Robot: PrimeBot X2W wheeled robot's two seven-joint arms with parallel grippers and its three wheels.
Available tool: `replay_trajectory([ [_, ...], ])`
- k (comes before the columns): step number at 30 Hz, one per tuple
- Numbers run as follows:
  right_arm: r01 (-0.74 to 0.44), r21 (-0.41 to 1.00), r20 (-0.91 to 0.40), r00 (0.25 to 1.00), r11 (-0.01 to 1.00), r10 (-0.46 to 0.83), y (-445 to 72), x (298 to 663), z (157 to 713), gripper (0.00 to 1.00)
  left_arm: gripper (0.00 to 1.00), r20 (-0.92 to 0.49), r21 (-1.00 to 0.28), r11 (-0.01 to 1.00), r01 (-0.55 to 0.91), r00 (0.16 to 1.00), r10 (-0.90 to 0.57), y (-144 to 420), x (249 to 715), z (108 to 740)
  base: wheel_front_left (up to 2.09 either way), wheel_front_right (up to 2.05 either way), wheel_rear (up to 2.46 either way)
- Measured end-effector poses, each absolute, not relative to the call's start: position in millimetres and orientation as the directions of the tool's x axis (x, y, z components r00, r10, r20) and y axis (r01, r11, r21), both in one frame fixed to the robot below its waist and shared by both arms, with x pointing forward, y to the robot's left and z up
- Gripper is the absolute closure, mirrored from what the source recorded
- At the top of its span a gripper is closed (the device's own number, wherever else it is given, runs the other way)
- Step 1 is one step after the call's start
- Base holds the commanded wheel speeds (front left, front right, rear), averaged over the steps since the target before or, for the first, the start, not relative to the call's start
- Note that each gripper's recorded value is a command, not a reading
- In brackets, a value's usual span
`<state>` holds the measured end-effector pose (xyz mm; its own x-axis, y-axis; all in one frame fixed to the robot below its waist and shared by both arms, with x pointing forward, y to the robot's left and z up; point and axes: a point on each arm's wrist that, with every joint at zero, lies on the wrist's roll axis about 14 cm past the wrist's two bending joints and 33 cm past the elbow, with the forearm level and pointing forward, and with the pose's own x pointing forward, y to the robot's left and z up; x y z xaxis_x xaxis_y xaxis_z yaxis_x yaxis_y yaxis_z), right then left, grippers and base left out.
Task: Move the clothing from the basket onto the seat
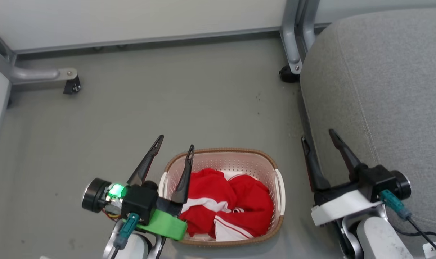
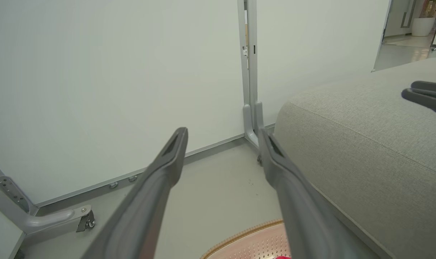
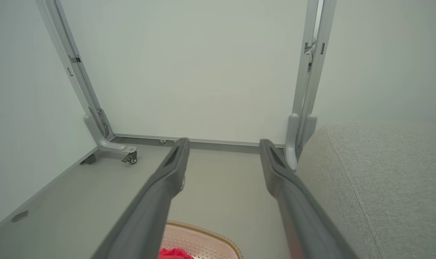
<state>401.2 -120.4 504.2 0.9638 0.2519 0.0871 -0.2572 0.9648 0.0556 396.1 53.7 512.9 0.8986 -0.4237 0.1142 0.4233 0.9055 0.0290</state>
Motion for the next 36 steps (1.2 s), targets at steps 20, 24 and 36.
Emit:
replay_trajectory([
  [20, -0.085, -0.007, 0.036, 0.996, 0.996, 0.085, -178.3, 495.4, 451.1, 0.00, 0.00, -0.450, 0.238, 0.480, 0.844, 0.534, -0.716, -6.2, 439.2, 304.4, 0.00, 0.00, 0.00],
  [24, -0.101, -0.012, 0.001, 0.995, 0.995, 0.101, -174.7, 506.0, 428.9, 0.00, 0.00, -0.563, 0.249, 0.383, 0.890, 0.455, -0.690, -1.1, 442.7, 256.8, 0.00, 0.00, 0.00],
  [36, -0.081, -0.026, -0.096, 0.992, 0.996, 0.079, -188.2, 516.1, 373.4, 0.00, 0.00, -0.781, 0.153, 0.227, 0.962, 0.258, -0.568, 9.8, 434.7, 151.8, 0.00, 0.00, 0.00],
])
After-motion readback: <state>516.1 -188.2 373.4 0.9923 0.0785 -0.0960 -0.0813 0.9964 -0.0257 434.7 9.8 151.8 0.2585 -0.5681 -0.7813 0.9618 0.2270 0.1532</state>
